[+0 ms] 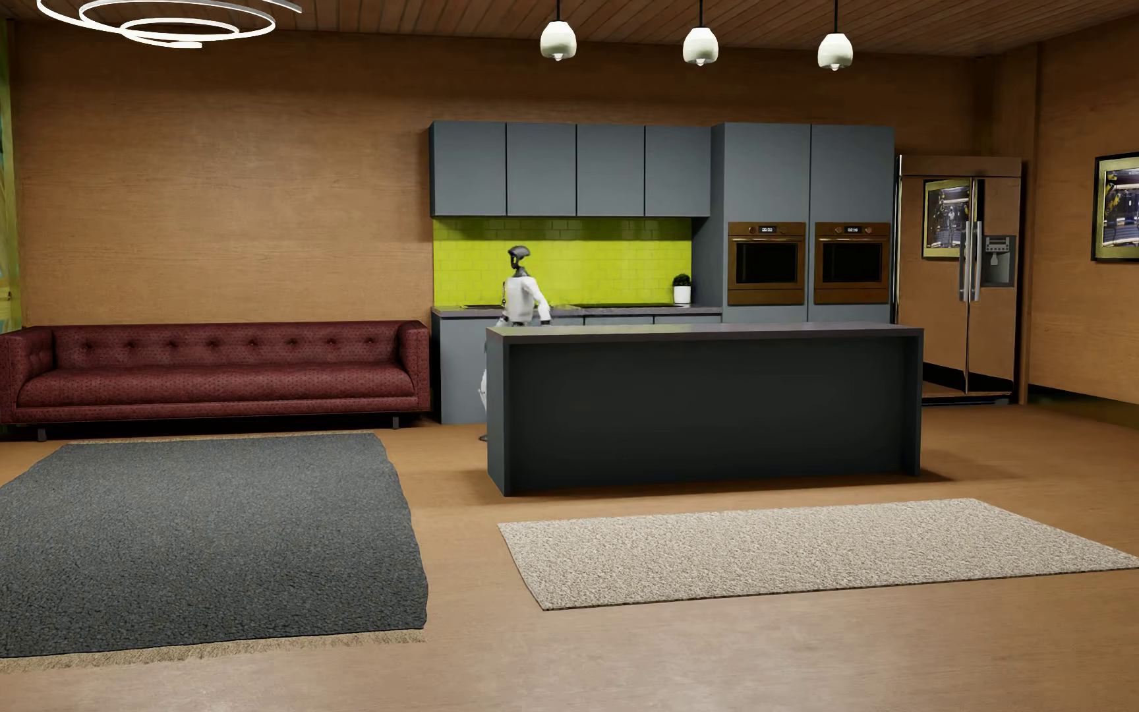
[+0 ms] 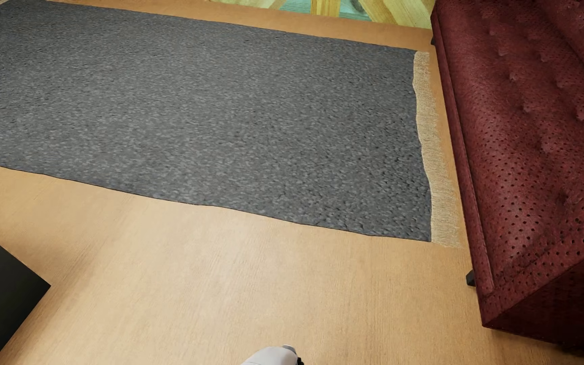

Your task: Circle counter

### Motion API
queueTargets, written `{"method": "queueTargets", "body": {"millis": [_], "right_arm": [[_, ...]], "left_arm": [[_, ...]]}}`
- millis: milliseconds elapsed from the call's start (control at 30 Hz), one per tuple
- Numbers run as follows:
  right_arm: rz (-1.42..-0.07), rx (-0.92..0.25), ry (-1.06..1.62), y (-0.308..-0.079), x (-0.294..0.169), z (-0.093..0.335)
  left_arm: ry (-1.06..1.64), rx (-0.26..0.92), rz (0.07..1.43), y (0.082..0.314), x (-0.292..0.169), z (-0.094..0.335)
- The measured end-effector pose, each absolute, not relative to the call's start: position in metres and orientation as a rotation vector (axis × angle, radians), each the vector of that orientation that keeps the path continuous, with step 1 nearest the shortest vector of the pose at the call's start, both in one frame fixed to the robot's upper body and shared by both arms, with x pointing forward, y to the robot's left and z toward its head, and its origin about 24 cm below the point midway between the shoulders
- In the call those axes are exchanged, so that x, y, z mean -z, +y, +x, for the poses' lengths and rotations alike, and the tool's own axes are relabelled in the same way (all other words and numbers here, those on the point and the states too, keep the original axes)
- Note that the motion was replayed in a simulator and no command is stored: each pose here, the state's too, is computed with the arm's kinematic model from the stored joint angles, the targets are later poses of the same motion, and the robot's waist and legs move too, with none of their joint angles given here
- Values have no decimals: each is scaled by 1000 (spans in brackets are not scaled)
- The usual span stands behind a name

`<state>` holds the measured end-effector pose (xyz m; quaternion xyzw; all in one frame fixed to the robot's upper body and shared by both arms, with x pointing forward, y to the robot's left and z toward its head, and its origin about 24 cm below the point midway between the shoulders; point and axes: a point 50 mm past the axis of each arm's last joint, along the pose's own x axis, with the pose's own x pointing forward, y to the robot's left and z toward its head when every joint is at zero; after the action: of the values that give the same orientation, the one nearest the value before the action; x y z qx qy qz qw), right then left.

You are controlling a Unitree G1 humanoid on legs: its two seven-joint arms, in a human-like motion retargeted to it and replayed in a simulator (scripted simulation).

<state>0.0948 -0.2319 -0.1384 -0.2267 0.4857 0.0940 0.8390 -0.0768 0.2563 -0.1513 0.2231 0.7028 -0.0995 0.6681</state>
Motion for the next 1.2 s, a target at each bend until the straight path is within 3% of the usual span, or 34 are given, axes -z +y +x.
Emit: {"method": "queueTargets", "body": {"millis": [100, 200, 367, 500, 667, 800, 900, 1033, 1200], "right_arm": [[-545, -303, 1249, -235, 157, 33], [-522, -357, 1393, -228, 160, -23], [-457, -367, 1445, -213, 160, -50], [-511, -326, 1425, -232, 160, -30], [-588, -298, 1154, -243, 148, 63], [-598, -215, 852, -245, 110, 158], [-579, -181, 720, -242, 89, 190], [-496, -222, 878, -223, 122, 138], [-475, -326, 1272, -213, 161, 17]], "left_arm": [[1347, 266, 466, 231, 157, -14], [1107, 268, 426, 211, 147, 49], [798, 257, 439, 207, 109, 121], [1016, 226, 409, 213, 137, 72], [1297, 284, 481, 229, 156, 2], [1426, 203, 501, 257, 151, -34], [1505, 164, 503, 267, 148, -57], [1556, 171, 494, 263, 151, -67], [1162, 176, 399, 226, 146, 31]]}}
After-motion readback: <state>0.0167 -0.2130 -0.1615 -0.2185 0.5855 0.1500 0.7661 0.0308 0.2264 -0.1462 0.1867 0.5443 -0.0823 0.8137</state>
